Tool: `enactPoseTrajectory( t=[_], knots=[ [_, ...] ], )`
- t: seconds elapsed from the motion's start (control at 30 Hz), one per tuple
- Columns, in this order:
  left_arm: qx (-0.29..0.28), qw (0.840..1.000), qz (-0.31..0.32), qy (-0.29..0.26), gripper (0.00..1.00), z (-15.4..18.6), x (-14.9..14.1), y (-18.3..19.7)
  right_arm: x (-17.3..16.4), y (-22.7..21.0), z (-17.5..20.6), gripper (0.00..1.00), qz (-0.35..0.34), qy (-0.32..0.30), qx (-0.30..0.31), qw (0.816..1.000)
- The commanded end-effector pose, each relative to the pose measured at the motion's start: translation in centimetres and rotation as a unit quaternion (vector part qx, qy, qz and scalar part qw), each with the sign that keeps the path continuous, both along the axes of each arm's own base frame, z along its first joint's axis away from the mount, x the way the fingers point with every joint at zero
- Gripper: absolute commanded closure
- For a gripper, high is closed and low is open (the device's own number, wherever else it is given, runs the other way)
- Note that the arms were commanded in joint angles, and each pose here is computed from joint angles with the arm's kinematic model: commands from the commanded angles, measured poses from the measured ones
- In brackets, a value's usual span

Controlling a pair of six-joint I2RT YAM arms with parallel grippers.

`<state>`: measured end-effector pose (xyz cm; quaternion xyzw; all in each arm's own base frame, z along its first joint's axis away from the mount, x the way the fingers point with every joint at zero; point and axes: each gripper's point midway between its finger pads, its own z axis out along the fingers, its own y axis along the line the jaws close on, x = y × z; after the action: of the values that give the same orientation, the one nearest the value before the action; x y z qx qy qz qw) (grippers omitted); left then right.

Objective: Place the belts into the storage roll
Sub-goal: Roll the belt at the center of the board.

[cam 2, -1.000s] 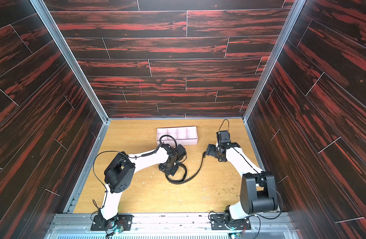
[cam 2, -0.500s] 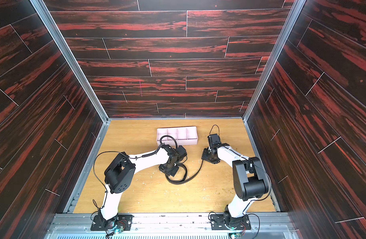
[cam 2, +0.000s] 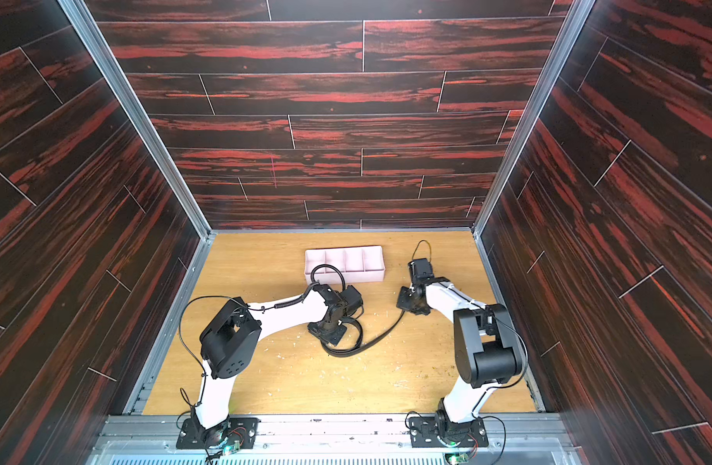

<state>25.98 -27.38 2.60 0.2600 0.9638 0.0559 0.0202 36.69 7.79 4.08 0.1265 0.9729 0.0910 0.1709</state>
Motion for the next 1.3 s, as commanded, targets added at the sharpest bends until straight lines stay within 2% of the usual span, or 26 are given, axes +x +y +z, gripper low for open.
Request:
enactPoseTrajectory(
  t=[0.0, 0.27, 0.53, 0.8, 1.03, 1.13, 1.27],
  knots=[
    [0.033, 0.999, -0.016, 0.018, 1.00, 0.5, -1.4, 2.1, -0.1, -3.1, 0.6, 0.98, -0.021, -0.004, -0.034, 0.999],
    [0.046, 0.999, -0.022, 0.013, 1.00, 0.5, -1.2, 2.5, 0.2, -7.4, 1.1, 1.00, -0.053, -0.006, -0.060, 0.997],
    [0.040, 0.999, -0.026, 0.006, 1.00, 0.6, -0.6, 1.9, 1.3, -5.3, 1.5, 1.00, -0.006, -0.036, -0.020, 0.999],
    [0.032, 0.999, -0.031, 0.009, 1.00, 0.4, -0.9, 1.8, 1.4, 2.0, 1.9, 1.00, 0.136, -0.058, -0.002, 0.989],
    [0.027, 0.999, -0.030, 0.009, 1.00, 0.4, -0.8, 1.5, -1.0, 10.6, 1.6, 1.00, 0.283, -0.042, 0.053, 0.957],
    [0.022, 0.999, -0.031, 0.011, 1.00, 0.4, -0.8, 1.3, -2.0, 13.5, 1.7, 1.00, 0.321, -0.043, 0.081, 0.943],
    [0.020, 0.999, -0.030, 0.012, 1.00, 0.5, -0.8, 1.1, -2.4, 15.8, 1.7, 1.00, 0.352, -0.041, 0.085, 0.931]
  ],
)
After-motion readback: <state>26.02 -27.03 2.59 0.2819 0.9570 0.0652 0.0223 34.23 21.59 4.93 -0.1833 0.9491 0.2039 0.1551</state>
